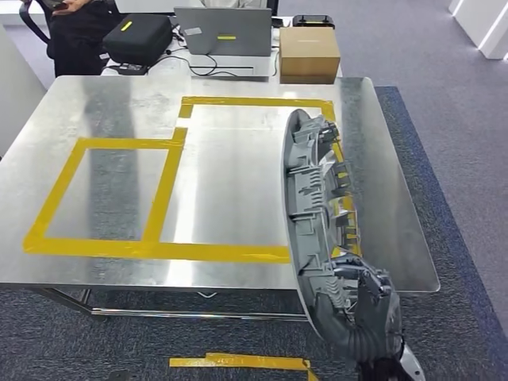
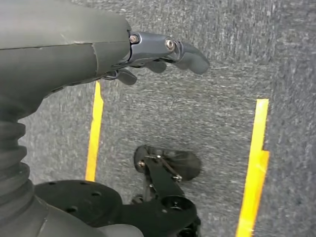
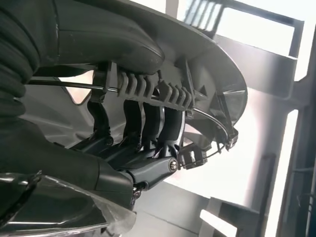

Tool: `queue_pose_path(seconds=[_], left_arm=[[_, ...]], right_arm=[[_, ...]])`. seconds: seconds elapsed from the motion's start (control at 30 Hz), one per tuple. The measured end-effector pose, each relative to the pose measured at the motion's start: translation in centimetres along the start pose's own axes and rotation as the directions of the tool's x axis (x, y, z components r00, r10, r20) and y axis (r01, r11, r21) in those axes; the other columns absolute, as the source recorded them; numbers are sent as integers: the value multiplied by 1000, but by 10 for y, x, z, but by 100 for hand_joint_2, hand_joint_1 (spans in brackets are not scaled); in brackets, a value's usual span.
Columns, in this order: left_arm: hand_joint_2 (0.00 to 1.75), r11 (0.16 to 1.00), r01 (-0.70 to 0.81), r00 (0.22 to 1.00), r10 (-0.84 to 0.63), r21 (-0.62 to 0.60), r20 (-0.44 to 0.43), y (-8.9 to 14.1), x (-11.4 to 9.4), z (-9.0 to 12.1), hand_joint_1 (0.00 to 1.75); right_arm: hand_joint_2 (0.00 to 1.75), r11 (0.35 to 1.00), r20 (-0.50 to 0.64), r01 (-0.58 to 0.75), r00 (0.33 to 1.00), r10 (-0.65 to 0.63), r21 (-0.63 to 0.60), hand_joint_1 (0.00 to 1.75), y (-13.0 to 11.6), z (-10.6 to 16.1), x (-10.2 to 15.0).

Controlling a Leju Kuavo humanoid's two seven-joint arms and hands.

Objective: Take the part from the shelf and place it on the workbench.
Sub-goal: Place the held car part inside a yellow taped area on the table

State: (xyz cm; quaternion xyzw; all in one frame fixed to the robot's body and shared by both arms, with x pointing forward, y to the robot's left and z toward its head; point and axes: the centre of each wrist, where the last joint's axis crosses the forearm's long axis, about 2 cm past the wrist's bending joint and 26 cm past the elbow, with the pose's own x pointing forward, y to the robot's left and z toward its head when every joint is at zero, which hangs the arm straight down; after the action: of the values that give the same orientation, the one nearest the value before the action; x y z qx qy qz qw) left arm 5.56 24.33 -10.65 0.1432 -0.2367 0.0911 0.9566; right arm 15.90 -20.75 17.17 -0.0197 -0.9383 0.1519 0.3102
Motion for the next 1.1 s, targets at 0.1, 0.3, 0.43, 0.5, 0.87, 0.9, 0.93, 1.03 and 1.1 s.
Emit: queue_pose_path(seconds=[0.1,0.3,0.43,0.5,0.87,0.9,0.93,1.03,1.1], left_arm=[[175,1000,3,1000,-3,-8,2,-1,0,0,0],[175,1000,9,1000,-9,-24,7,-3,0,1,0],[175,999,12,1000,-12,-35,10,-4,1,1,0],[175,999,13,1000,-13,-40,12,-5,2,1,0],[175,998,32,999,-31,-52,11,-4,0,1,0],[175,998,37,999,-36,-55,13,-4,1,1,0],[175,997,42,999,-41,-58,16,-4,2,1,0],[175,996,57,998,-55,-66,23,-5,5,0,0],[175,995,65,998,-63,-70,27,-5,6,-1,0]], right_arm=[[175,988,-76,-149,985,152,43,175,-20,2,-23],[175,912,-243,-395,879,410,112,175,-63,13,-72],[175,869,-349,-469,797,493,158,175,-87,20,-99],[175,849,-392,-498,756,524,176,175,-102,23,-114],[175,804,-478,-528,651,589,272,175,-123,35,-146],[175,798,-472,-530,647,599,286,175,-123,33,-150],[175,791,-461,-533,645,610,301,175,-123,29,-153],[175,769,-414,-540,649,639,342,175,-116,15,-160],[175,760,-376,-541,662,648,359,175,-106,4,-162]])
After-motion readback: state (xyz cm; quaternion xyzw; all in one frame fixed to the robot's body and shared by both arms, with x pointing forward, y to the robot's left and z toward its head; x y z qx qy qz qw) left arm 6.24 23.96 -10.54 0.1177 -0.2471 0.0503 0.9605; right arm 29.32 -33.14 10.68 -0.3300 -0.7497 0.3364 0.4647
